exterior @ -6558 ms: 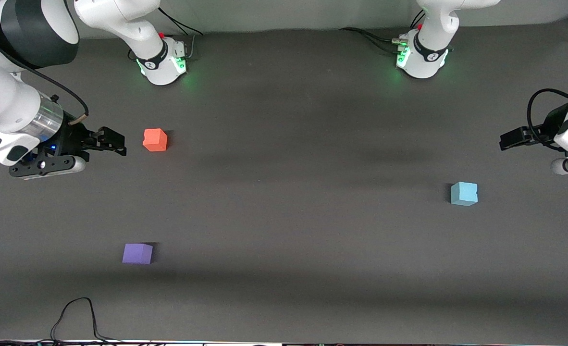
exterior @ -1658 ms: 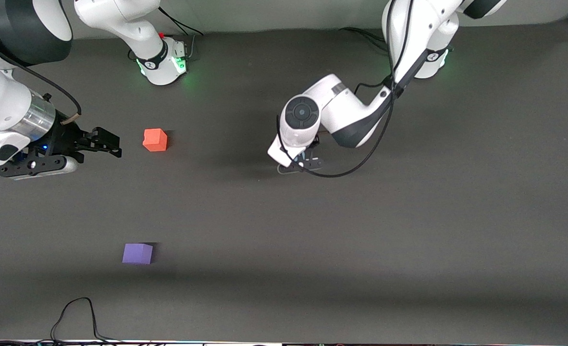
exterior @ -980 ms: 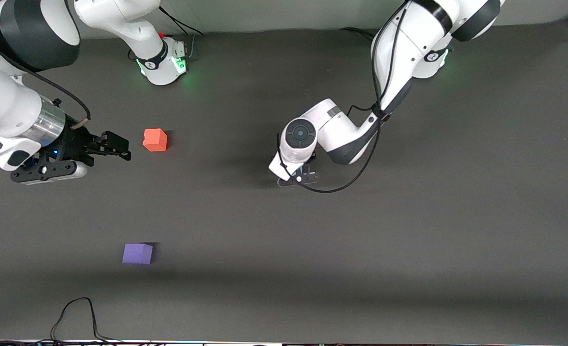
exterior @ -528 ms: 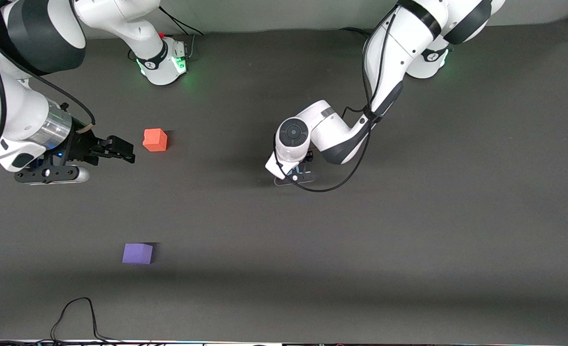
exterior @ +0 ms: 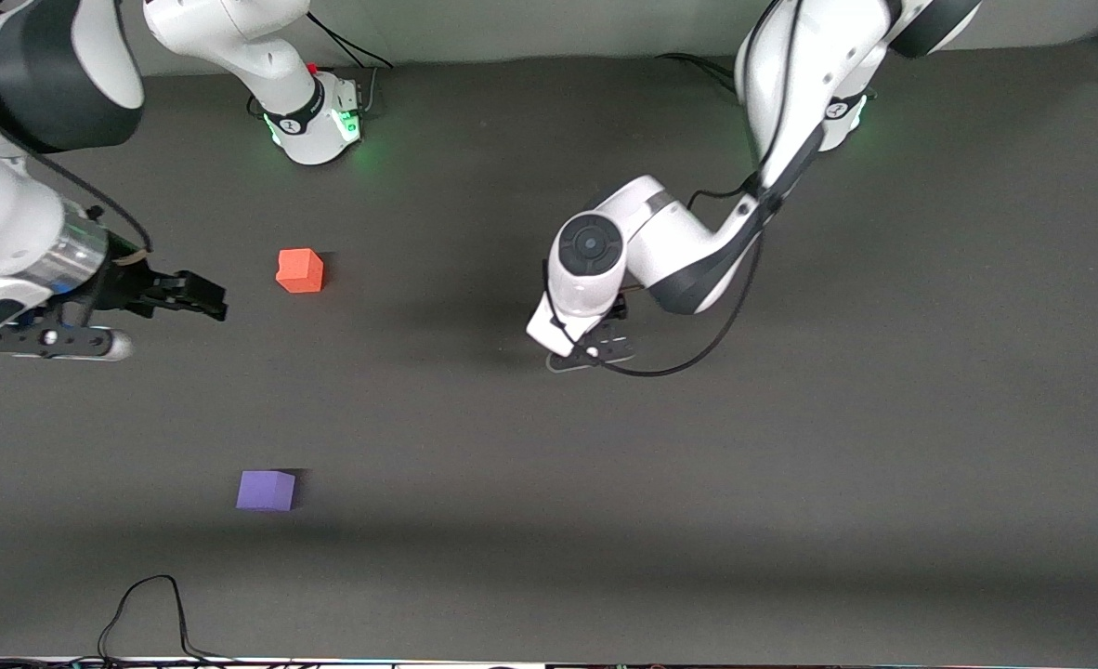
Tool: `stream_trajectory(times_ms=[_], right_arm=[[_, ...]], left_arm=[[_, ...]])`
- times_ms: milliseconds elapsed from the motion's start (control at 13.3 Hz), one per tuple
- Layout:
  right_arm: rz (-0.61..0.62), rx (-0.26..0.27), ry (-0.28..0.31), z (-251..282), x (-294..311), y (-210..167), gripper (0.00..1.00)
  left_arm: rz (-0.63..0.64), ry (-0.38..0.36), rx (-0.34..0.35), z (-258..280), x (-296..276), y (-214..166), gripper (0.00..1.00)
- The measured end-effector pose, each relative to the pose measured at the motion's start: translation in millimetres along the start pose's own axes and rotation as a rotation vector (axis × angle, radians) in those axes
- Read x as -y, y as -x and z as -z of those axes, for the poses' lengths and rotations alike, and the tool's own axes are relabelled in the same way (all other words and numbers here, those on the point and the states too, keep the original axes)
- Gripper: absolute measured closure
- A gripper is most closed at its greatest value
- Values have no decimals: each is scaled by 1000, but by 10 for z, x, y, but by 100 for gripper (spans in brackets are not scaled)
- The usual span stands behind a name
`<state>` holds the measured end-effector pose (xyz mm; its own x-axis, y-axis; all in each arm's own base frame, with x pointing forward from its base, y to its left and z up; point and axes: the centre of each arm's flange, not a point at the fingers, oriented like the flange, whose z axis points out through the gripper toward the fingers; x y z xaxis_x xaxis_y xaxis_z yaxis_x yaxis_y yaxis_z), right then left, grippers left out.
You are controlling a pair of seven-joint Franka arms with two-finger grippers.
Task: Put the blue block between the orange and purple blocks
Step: 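Lower the blue block onto the table and open the left gripper, then retract the left gripper while the right gripper reaches the blue block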
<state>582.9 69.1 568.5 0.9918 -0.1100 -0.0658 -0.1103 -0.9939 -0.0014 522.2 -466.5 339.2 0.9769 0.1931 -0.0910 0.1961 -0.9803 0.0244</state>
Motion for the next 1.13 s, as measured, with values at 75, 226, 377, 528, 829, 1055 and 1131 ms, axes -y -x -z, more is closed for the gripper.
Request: stream_trajectory(times_ms=[75,226,377,528,829,1055,1131], right_arm=[[-4,-2,-3,26,-33,10,0],[29,1,-21,41,167,70,0],[57,18,-60,-6,584,172,0],[68,21,-78,-142,1161,280,0],[36,21,-110,-460,2114,518,0],[21,9,-118,-841,2761,689,0],[27,-4,-92,-1036,2984,765,0]], left_arm=[[8,-6,-19,306,144,-76,1],[5,-21,-48,847,548,-299,2],[-14,-43,-52,1208,1034,-568,2],[-70,-79,-33,1482,1632,-852,3],[-126,-135,3,1873,2648,-1154,2],[-125,-110,6,2134,3513,-1304,2],[-115,-111,6,2175,3755,-1298,1]])
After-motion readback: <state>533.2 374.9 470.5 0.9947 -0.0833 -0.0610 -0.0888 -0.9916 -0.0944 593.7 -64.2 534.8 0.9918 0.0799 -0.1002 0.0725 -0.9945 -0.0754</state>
